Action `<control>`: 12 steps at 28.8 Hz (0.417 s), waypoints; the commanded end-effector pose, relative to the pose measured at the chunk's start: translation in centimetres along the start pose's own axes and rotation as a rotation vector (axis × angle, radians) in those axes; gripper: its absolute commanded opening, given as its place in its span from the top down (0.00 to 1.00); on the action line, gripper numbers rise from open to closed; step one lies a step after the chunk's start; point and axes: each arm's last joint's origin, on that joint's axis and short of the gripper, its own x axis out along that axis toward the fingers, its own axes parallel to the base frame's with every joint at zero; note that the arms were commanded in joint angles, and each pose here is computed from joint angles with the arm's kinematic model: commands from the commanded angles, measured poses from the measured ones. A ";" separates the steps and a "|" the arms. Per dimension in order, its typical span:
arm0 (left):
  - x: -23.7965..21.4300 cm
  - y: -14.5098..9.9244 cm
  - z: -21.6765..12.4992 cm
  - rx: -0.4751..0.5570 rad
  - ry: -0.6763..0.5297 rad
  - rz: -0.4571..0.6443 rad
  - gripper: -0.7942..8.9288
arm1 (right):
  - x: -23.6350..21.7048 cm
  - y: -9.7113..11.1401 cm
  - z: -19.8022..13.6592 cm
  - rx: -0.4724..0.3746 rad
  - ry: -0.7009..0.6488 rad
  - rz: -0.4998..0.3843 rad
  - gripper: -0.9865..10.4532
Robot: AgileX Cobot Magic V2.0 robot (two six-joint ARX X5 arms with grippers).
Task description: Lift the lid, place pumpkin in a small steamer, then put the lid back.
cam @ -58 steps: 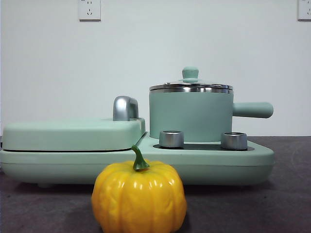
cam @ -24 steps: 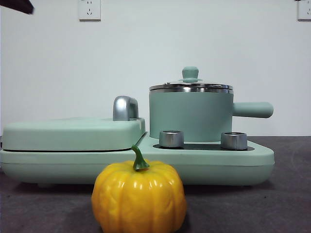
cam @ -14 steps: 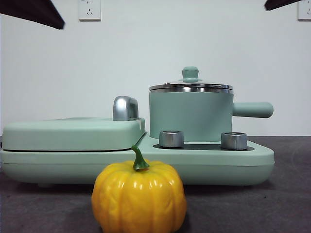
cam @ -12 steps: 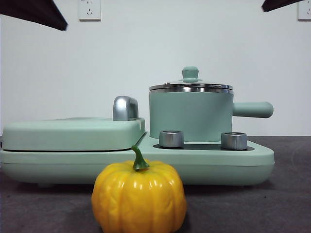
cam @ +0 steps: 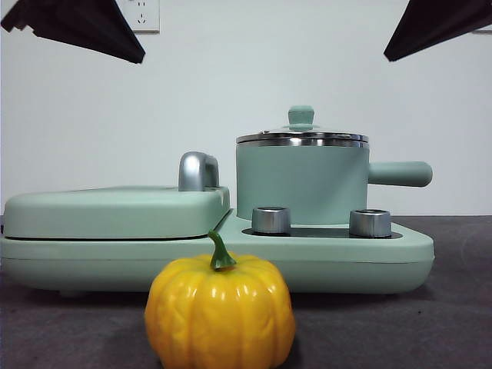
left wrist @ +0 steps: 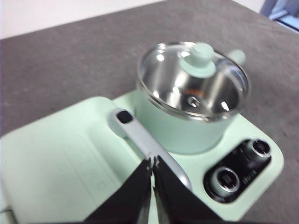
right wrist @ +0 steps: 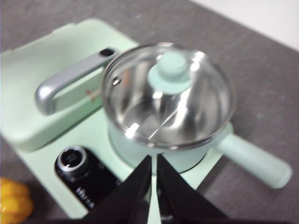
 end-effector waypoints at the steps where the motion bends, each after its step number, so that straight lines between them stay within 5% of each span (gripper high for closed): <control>1: 0.4 -0.6 0.1 0.049 0.026 -0.032 0.91 | 0.1 0.4 0.4 -0.025 0.003 0.023 0.90; 8: 0.6 -1.5 -0.4 0.068 0.081 -0.071 0.90 | 0.1 0.8 0.4 -0.034 0.007 0.044 0.87; 12: 0.6 -1.5 -0.2 0.072 0.059 -0.072 0.67 | 0.1 0.7 0.4 -0.032 0.011 0.041 0.65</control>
